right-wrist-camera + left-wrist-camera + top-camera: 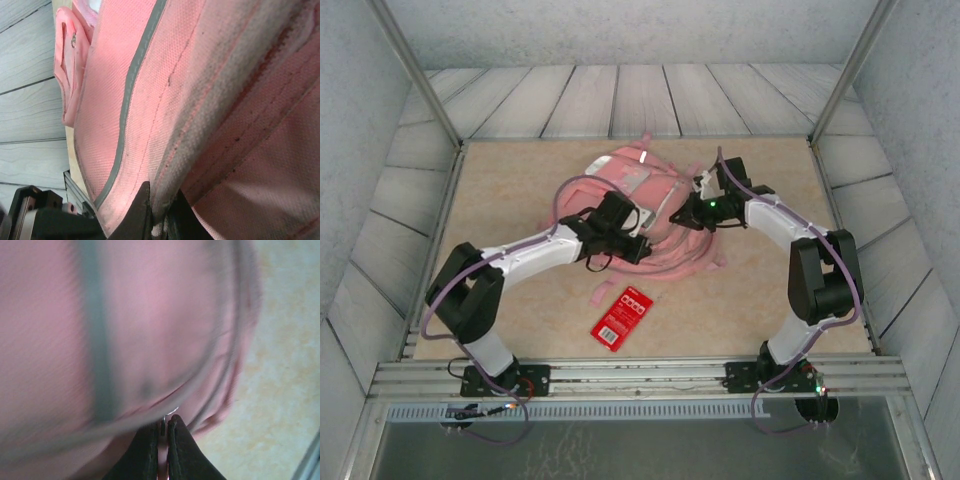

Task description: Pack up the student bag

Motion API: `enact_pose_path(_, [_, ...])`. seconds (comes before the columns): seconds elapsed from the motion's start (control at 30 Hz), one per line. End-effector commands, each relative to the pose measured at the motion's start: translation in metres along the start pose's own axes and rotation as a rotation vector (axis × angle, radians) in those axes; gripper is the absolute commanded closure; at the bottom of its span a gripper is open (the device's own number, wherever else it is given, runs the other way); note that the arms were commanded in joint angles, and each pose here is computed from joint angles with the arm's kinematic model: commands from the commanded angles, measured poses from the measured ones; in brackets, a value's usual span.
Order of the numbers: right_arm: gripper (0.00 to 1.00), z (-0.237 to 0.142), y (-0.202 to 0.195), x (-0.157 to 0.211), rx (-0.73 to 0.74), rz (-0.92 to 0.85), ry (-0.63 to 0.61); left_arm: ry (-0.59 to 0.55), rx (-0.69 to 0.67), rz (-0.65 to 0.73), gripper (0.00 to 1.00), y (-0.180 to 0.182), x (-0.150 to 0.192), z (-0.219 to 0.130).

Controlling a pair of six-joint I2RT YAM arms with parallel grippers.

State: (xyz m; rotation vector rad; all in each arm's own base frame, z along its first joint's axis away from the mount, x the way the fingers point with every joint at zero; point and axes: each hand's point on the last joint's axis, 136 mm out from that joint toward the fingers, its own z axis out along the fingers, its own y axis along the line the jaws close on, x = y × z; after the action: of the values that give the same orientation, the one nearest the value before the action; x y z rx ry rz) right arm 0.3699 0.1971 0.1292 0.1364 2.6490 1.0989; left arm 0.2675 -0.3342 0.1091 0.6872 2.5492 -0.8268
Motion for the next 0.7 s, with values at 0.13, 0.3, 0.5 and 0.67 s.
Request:
enact_pose_path(0.13, [1.00,-0.018,-0.001,-0.021,0.036,-0.089,-0.053,-0.064,-0.264,-0.164,1.00,0.075,0.010,-0.037])
enact_pose_path(0.3, [1.00,-0.021,0.005,-0.022,0.023,-0.122,-0.048,-0.060,-0.311,-0.124,1.00,0.090,0.000,-0.039])
enact_pose_path(0.5, [0.88,-0.020,0.007,-0.017,0.005,-0.127,-0.026,-0.062,-0.224,-0.086,0.94,0.074,-0.012,-0.033])
enact_pose_path(0.67, [0.55,-0.027,0.017,0.008,-0.033,-0.218,0.007,-0.058,-0.185,-0.064,0.49,0.067,0.006,-0.041])
